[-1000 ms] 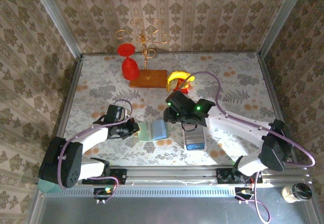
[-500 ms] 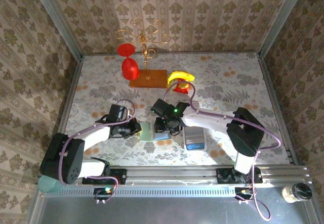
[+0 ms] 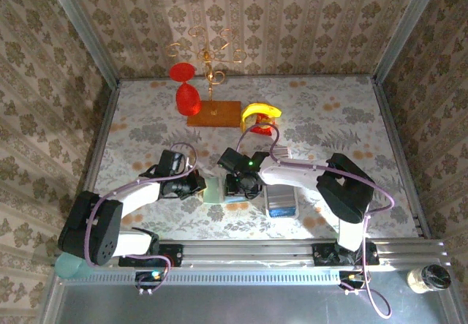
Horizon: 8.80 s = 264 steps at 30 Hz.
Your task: Put the credit cards into the card holder
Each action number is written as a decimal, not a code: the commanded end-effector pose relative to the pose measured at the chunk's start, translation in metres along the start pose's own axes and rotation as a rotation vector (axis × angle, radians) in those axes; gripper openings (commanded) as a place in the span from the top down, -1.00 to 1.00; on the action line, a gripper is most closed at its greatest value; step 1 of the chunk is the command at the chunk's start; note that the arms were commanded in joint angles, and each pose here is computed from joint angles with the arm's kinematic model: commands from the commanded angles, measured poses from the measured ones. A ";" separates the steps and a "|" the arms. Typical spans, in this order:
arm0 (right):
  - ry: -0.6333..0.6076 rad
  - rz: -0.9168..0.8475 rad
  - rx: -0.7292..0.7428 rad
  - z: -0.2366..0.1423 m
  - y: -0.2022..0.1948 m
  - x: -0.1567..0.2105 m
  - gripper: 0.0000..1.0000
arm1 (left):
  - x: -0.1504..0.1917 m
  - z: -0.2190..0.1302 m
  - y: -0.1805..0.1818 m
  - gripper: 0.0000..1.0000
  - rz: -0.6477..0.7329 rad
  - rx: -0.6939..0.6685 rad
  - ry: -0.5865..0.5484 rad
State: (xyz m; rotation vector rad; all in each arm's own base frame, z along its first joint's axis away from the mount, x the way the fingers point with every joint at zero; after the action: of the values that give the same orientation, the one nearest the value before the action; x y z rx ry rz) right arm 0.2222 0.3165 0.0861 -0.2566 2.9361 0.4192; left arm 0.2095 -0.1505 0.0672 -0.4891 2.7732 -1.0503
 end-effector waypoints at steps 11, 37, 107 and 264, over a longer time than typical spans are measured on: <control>0.013 0.051 -0.044 0.015 0.004 0.002 0.03 | 0.001 0.002 -0.006 1.00 0.020 0.006 0.008; -0.036 0.131 -0.234 0.024 0.036 -0.010 0.08 | 0.013 0.001 0.008 0.59 -0.025 -0.012 -0.030; -0.382 0.138 -0.561 -0.090 0.088 -0.067 0.00 | 0.035 -0.004 0.038 1.00 -0.086 -0.053 -0.129; -0.133 -1.531 0.057 -0.175 -0.076 0.098 1.00 | 0.013 -0.073 -0.010 0.64 0.069 -0.051 -0.327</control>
State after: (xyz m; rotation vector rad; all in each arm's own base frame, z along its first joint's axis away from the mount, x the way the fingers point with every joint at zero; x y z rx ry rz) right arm 0.1182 0.1719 0.2026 -2.1782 1.6020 -0.0357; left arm 0.1820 -0.1203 0.1215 -0.5241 2.5203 -0.8305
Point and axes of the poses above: each hand's point on the last joint's axis, 136 mm out from that joint toward the fingers, its own z axis out along the fingers, its own y axis along the line the jaws close on, x = y × z, the point moved 5 cm from there along -z, back along the fingers, and after that the axes turned 10 degrees about -z, right-handed, at the moved point
